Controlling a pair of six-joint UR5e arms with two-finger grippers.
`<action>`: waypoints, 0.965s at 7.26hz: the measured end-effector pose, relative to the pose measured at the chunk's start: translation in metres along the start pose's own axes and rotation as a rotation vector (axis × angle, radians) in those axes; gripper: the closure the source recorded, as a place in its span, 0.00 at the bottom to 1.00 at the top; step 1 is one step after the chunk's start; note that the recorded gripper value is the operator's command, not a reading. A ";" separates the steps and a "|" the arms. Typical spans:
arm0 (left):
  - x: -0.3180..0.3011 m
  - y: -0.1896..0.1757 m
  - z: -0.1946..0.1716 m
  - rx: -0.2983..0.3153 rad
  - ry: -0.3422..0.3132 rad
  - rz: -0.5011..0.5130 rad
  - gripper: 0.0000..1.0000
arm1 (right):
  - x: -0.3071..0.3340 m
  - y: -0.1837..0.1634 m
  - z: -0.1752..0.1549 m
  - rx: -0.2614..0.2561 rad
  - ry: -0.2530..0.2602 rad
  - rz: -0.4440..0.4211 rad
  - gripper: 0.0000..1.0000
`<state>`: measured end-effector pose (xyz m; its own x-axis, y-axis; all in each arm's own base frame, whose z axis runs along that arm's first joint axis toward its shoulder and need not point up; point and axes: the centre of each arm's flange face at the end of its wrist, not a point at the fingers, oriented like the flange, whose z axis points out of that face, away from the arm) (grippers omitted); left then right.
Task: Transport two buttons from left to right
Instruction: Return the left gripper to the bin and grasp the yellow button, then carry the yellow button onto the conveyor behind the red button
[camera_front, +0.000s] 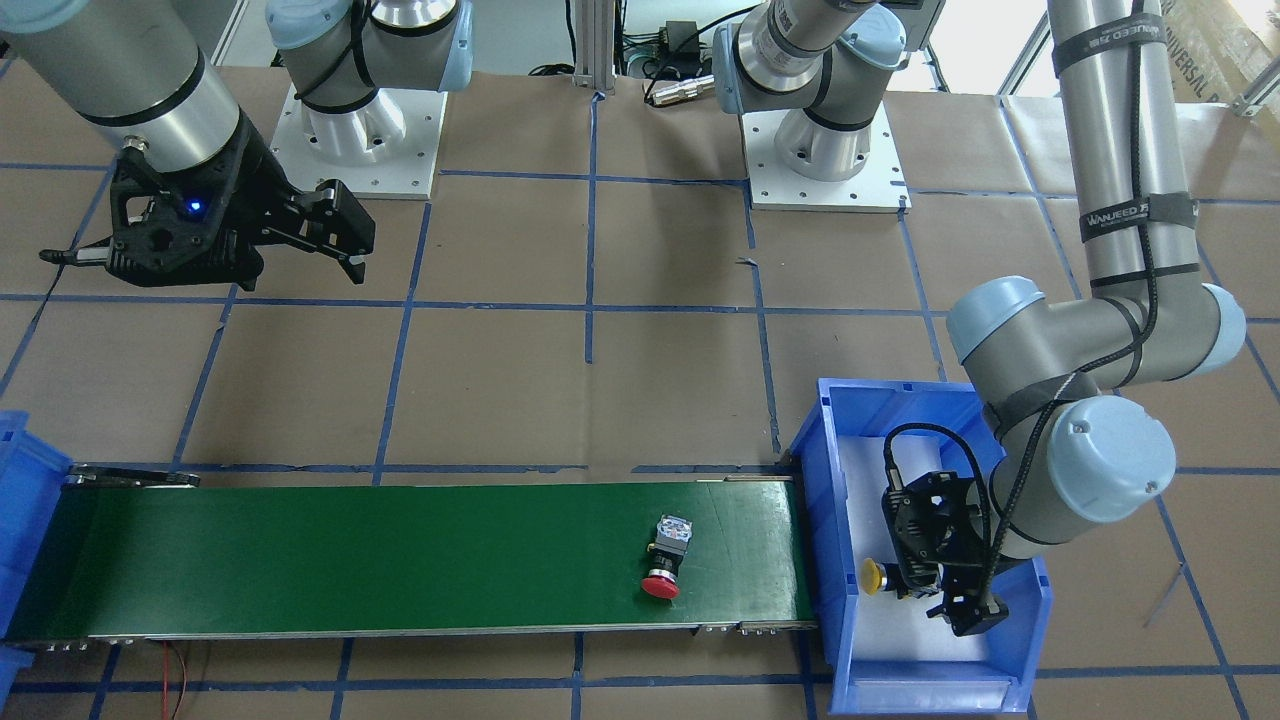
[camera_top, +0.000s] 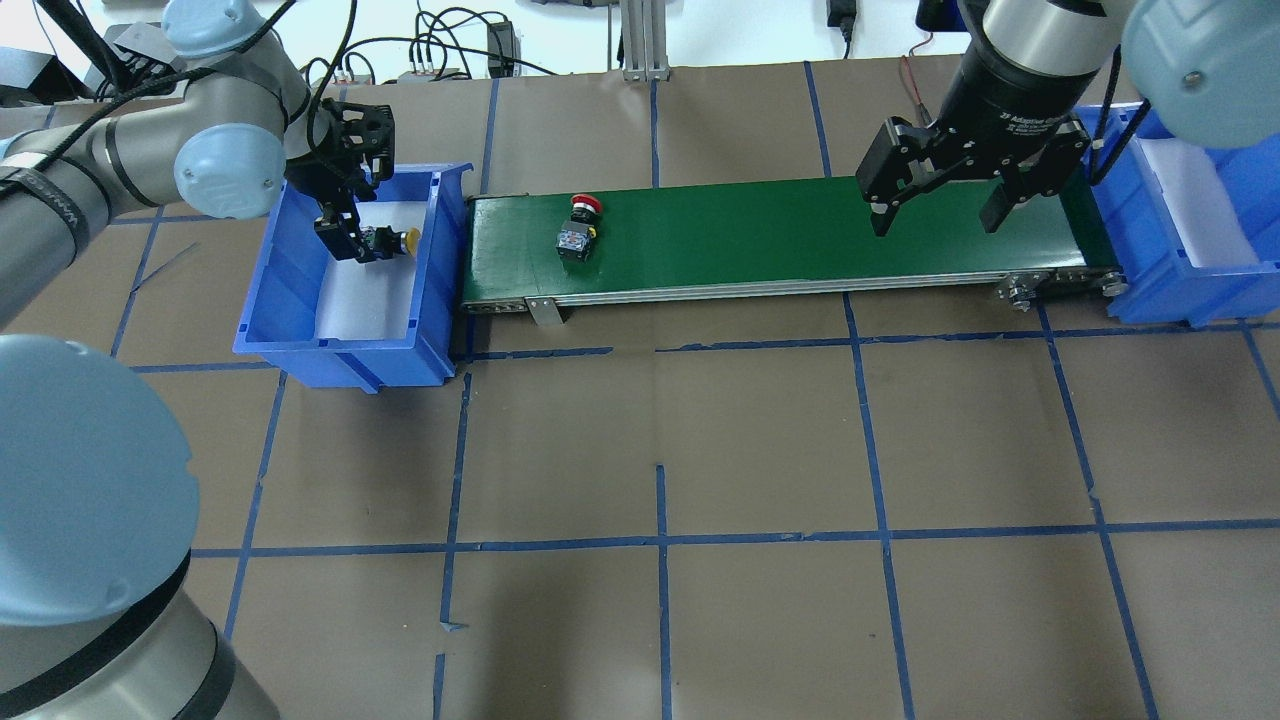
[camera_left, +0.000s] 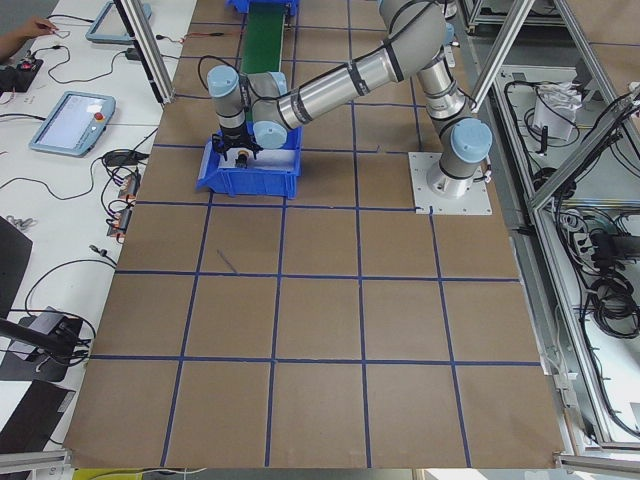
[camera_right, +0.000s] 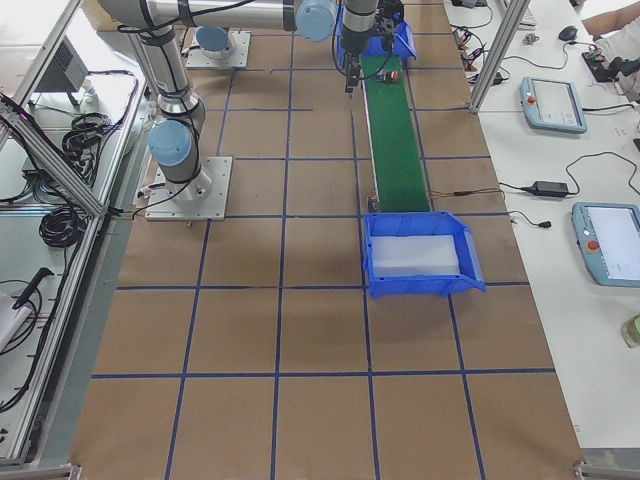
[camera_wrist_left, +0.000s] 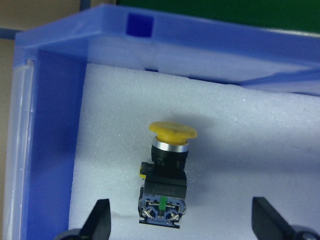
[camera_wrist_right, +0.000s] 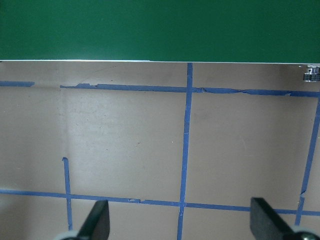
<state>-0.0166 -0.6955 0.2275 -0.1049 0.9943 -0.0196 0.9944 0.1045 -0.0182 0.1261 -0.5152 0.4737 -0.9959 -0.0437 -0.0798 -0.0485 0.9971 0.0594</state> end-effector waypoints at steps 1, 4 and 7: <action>-0.002 0.000 0.015 -0.002 0.003 0.006 0.44 | 0.000 0.000 0.000 0.000 0.000 0.000 0.00; -0.008 0.001 0.016 -0.007 -0.008 -0.024 0.68 | 0.000 0.000 -0.001 0.002 0.001 -0.001 0.00; -0.003 0.014 -0.048 0.003 -0.083 -0.445 0.70 | 0.000 0.000 -0.002 0.005 0.003 -0.003 0.00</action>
<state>-0.0017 -0.6960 0.2757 -0.5235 0.8473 -0.0893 0.8520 0.5216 -0.0460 0.1259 -0.5154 0.4755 -0.9960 -0.0467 -0.0768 -0.0509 0.9972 0.0545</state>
